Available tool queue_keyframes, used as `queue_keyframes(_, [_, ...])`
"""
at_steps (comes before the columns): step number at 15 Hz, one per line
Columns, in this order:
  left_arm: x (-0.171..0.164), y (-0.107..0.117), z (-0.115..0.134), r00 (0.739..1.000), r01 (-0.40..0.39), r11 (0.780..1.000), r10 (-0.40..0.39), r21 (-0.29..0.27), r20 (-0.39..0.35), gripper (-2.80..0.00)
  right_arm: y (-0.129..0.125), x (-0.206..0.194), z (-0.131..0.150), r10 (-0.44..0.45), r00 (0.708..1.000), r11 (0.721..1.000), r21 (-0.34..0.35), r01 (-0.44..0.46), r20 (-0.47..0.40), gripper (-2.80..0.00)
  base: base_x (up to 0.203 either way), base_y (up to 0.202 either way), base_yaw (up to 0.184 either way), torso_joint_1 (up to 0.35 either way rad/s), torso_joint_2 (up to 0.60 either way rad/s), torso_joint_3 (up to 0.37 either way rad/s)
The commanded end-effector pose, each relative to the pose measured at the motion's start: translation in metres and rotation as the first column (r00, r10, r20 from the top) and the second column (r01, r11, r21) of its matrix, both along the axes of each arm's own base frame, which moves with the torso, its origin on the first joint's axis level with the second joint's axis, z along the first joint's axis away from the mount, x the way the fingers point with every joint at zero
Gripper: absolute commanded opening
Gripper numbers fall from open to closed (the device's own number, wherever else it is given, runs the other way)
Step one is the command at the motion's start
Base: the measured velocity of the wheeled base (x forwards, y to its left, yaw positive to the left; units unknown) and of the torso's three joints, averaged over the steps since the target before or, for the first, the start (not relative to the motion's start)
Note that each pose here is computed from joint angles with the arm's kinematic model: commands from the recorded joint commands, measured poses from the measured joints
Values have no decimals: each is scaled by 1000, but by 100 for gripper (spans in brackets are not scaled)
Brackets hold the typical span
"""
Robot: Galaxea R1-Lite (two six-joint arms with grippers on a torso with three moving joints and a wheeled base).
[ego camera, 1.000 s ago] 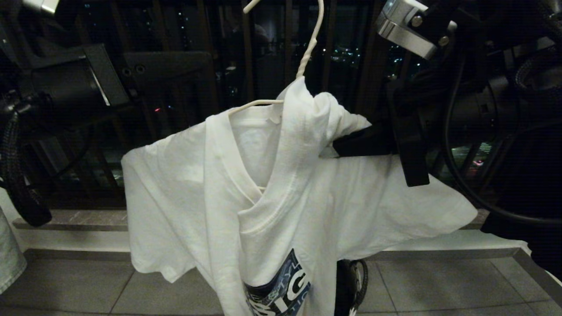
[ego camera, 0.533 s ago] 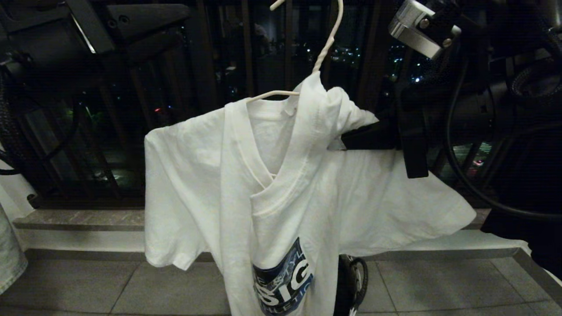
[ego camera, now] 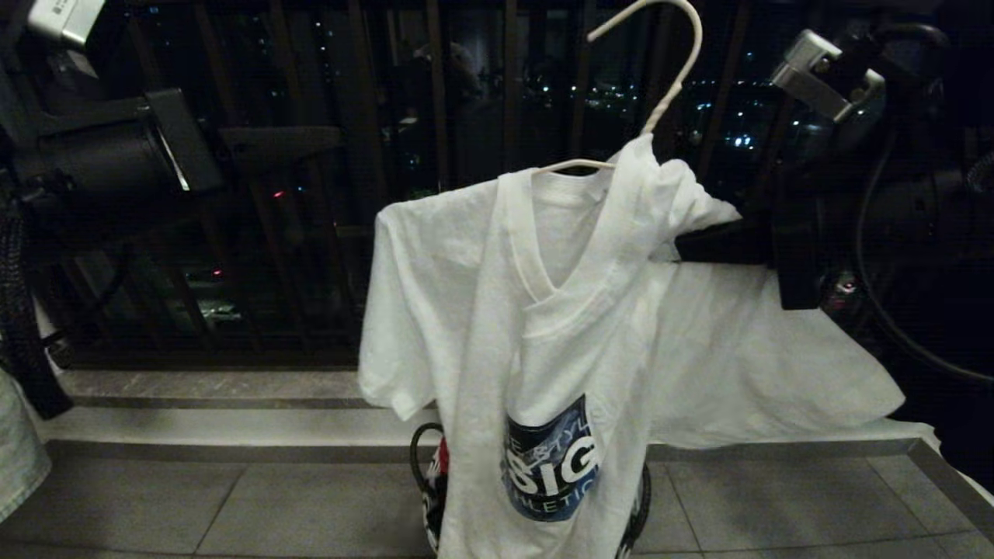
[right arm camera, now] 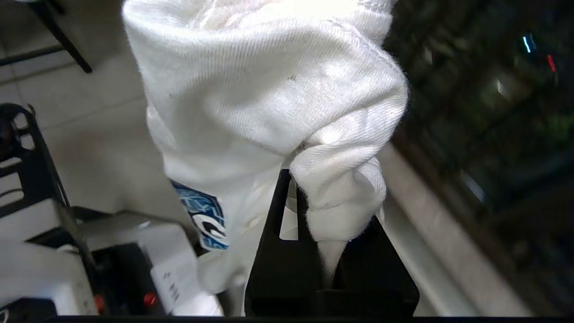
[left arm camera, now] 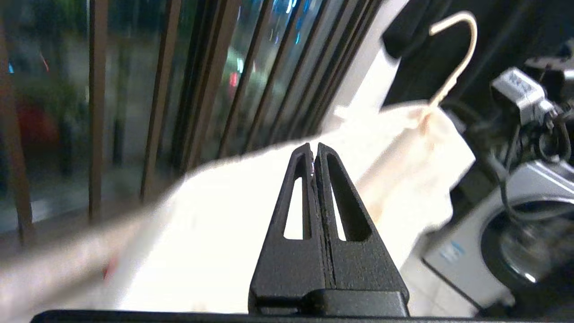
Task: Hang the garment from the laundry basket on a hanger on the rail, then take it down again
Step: Hang the clothes rack on the clothesline
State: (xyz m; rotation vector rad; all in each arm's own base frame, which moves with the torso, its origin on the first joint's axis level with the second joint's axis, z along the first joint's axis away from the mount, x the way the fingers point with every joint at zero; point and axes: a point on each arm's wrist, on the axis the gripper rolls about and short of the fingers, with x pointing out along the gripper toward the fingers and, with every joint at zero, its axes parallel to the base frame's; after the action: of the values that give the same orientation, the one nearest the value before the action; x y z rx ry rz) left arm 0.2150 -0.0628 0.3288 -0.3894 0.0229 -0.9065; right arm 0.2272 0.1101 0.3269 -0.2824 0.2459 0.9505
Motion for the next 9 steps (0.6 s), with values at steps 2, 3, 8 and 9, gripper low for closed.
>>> queue_keyframes(2, [-18, 3, 9, 993, 68, 997, -65, 28, -99, -280, -16, -8, -10, -47, 998, 999, -4, 47, -44, -280, 0, 0, 0, 0, 0, 0])
queue_keyframes(3, [-13, 1, 7, 988, 96, 995, -91, 34, -128, -280, -17, -7, -16, -58, 996, 998, -11, 57, -63, -280, 0, 0, 0, 0, 0, 0])
queue_keyframes(8, [2, -17, -2, 971, 167, 985, -157, 40, -179, -280, -23, -8, -41, -79, 993, 997, -25, 77, -89, -280, 0, 0, 0, 0, 0, 0])
queue_keyframes(9, [3, -22, -4, 967, 183, 982, -173, 41, -188, -280, -24, -6, -46, -83, 995, 997, -9, 83, -56, -280, 0, 0, 0, 0, 0, 0])
